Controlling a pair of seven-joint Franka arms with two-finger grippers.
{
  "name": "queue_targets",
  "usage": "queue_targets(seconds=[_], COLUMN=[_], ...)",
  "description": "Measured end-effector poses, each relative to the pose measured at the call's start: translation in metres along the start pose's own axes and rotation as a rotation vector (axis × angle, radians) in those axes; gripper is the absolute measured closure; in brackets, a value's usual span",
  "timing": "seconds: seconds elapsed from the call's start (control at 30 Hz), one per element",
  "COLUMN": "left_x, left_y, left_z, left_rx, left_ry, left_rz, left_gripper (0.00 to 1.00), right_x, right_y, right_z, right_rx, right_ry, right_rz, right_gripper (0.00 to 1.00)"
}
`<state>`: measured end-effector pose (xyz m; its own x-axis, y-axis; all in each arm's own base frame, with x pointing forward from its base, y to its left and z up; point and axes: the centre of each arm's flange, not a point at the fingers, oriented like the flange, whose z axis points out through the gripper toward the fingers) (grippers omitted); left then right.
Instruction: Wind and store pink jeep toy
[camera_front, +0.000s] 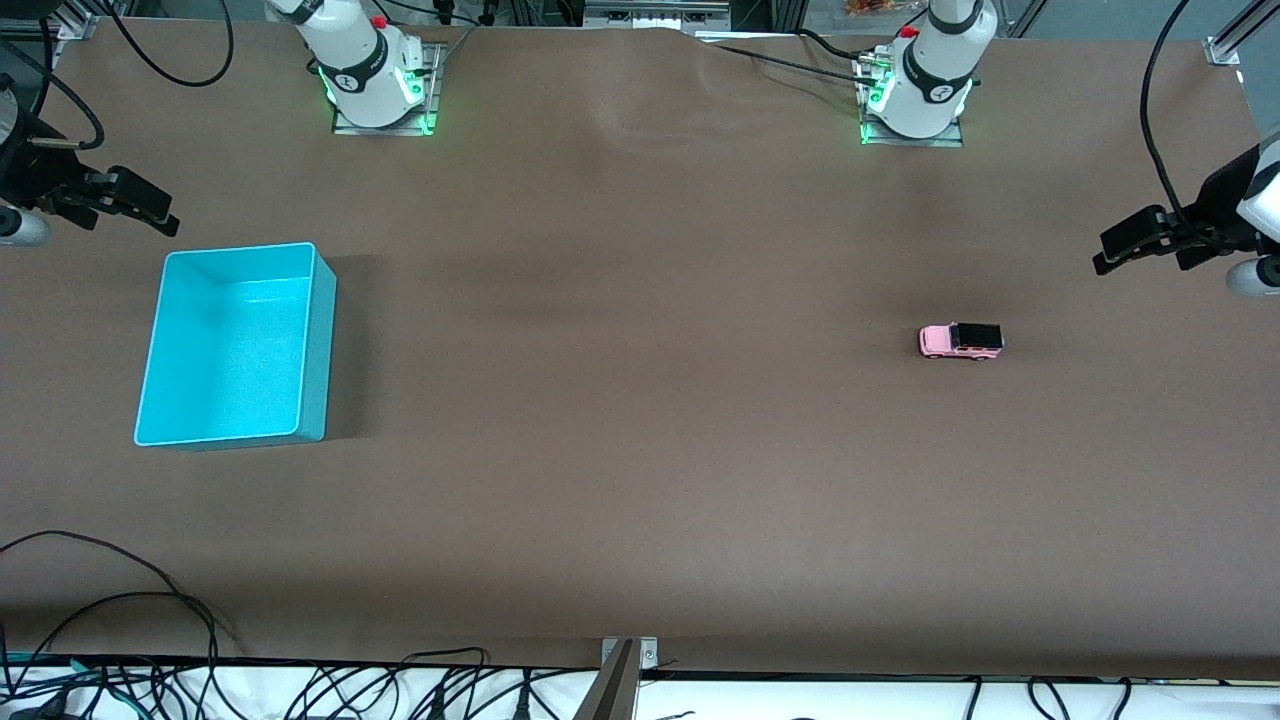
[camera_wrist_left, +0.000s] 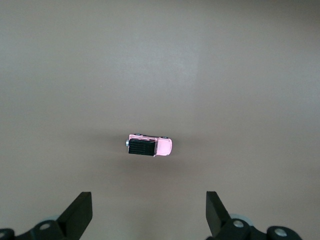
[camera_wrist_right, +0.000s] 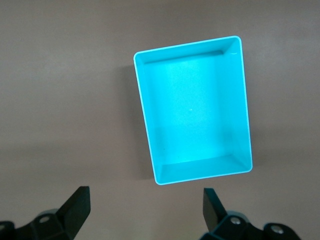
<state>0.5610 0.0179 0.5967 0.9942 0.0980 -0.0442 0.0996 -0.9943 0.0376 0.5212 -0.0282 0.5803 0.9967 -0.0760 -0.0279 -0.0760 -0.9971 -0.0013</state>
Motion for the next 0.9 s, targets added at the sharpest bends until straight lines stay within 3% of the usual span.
queue_targets(seconds=[0.2, 0.43, 0.9], left_x=[0.0, -0.0003, -0.0014], left_y=[-0.0004, 0.0023, 0.0063], left_z=[0.0005, 0.0009, 0.0017], left_rx=[0.002, 0.045, 0.048], left_ry=[-0.001, 0.0, -0.008], left_rz=[0.001, 0.018, 0.026], left_gripper=[0.0, 0.0, 0.0], right_x=[-0.0033, -0.0032, -0.0031], right_y=[0.0001, 0.0001, 0.0001], right_z=[0.0024, 0.0003, -0.0018], right_rx=[-0.001, -0.001, -0.001], right_ry=[-0.03, -0.027, -0.025], right_rz=[-0.001, -0.002, -0.004], right_gripper=[0.0, 0.0, 0.0])
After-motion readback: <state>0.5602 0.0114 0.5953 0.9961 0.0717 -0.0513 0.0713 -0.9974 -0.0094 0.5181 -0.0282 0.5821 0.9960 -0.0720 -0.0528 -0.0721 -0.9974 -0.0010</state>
